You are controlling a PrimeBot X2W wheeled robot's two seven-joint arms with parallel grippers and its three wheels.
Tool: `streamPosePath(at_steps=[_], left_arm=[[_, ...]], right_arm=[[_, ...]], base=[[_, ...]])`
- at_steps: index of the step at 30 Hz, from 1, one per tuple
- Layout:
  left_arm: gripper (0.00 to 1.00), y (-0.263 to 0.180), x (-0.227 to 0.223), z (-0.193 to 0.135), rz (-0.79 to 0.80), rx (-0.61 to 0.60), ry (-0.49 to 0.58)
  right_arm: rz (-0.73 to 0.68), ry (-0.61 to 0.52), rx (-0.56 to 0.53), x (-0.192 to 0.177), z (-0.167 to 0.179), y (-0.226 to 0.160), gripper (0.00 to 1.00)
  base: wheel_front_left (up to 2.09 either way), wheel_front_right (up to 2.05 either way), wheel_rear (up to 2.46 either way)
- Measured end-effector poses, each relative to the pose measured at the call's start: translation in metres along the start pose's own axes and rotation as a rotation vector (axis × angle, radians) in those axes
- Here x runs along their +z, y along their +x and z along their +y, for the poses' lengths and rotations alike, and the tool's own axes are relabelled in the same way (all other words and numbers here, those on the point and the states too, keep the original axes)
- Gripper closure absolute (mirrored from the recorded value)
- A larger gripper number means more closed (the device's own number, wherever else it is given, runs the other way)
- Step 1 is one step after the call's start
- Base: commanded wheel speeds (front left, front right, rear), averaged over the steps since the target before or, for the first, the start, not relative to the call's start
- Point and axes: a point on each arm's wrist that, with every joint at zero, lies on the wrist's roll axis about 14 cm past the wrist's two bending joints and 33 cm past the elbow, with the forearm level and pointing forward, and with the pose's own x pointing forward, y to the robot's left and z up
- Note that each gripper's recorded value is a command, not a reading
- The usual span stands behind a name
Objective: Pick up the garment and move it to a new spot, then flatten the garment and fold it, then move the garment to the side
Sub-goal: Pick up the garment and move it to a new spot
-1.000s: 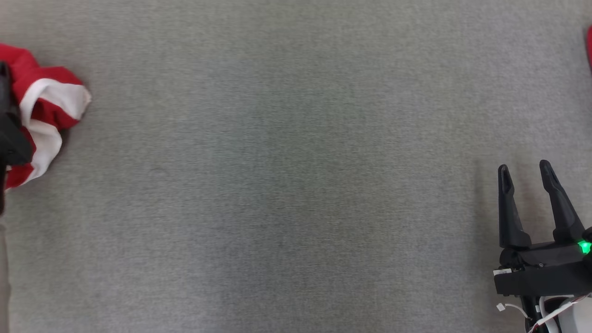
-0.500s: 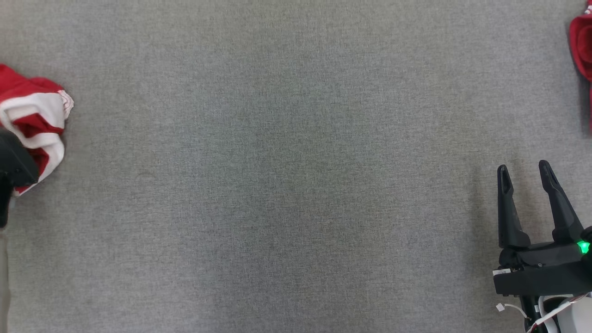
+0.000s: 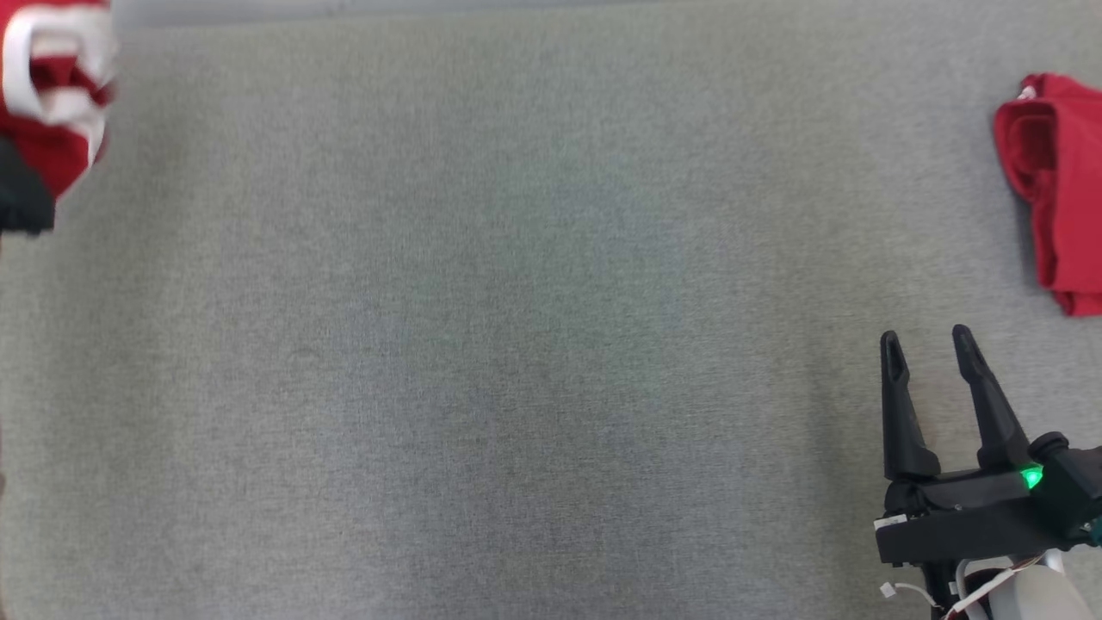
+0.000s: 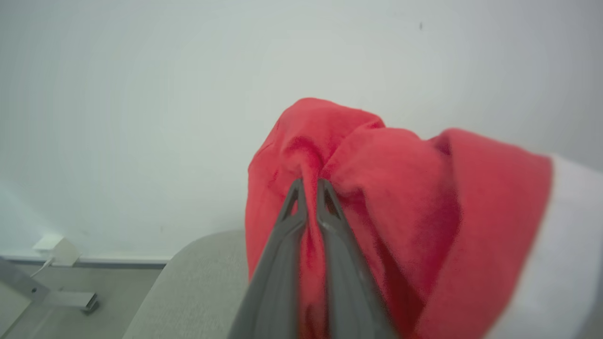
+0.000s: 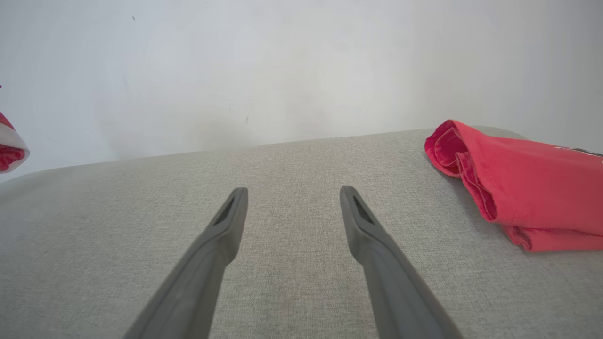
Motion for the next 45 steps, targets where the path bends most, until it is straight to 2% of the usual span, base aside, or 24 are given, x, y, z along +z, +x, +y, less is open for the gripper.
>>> streamPosePath(at_steps=[4,9,16,17,19,24,29,34,41,43,45], left_arm=[[1.0,0.003,0.065,-0.04,-0.151,-0.102,0.026],[1.0,-0.003,0.125,-0.118,-0.289,-0.284,0.032],[1.0,-0.026,0.157,-0.228,-0.367,-0.536,-0.018],[1.0,-0.026,0.157,-0.228,-0.367,-0.536,-0.018],[1.0,-0.035,0.158,-0.258,-0.368,-0.607,-0.037],[1.0,-0.061,0.131,-0.325,-0.301,-0.766,-0.114],[1.0,-0.087,0.075,-0.364,-0.16,-0.848,-0.195],[1.0,-0.111,-0.002,-0.365,0.027,-0.813,-0.264],[0.98,-0.156,-0.08,-0.361,0.213,-0.817,-0.253],[0.01,-0.16,-0.083,-0.359,0.203,-0.815,-0.248],[0.0,-0.159,-0.078,-0.353,0.168,-0.799,-0.261]], right_arm=[[-0.027,0.02,-0.023,0.011,-0.001,-0.007,0.0],[-0.047,0.034,-0.082,0.019,-0.013,-0.022,0.0],[-0.074,0.038,-0.181,0.031,-0.036,-0.048,0.0],[-0.074,0.038,-0.181,0.031,-0.036,-0.048,0.0],[-0.081,0.038,-0.209,0.034,-0.042,-0.057,0.0],[-0.097,0.033,-0.278,0.041,-0.059,-0.076,0.0],[-0.107,0.03,-0.32,0.046,-0.067,-0.09,0.0],[-0.103,0.038,-0.328,0.044,-0.067,-0.095,0.0],[-0.087,0.034,-0.281,0.039,-0.057,-0.084,0.0],[-0.081,0.027,-0.26,0.037,-0.054,-0.08,0.0],[-0.079,0.024,-0.24,0.037,-0.05,-0.076,0.0]], base=[[0.0,0.0,0.0],[0.0,0.0,0.0],[0.0,0.0,0.0],[0.0,0.0,0.0],[0.0,0.0,0.0],[0.0,0.0,0.0],[0.0,0.0,0.0],[0.0,0.0,0.0],[0.0,0.0,0.0],[0.0,0.0,0.0],[0.0,0.0,0.0]])
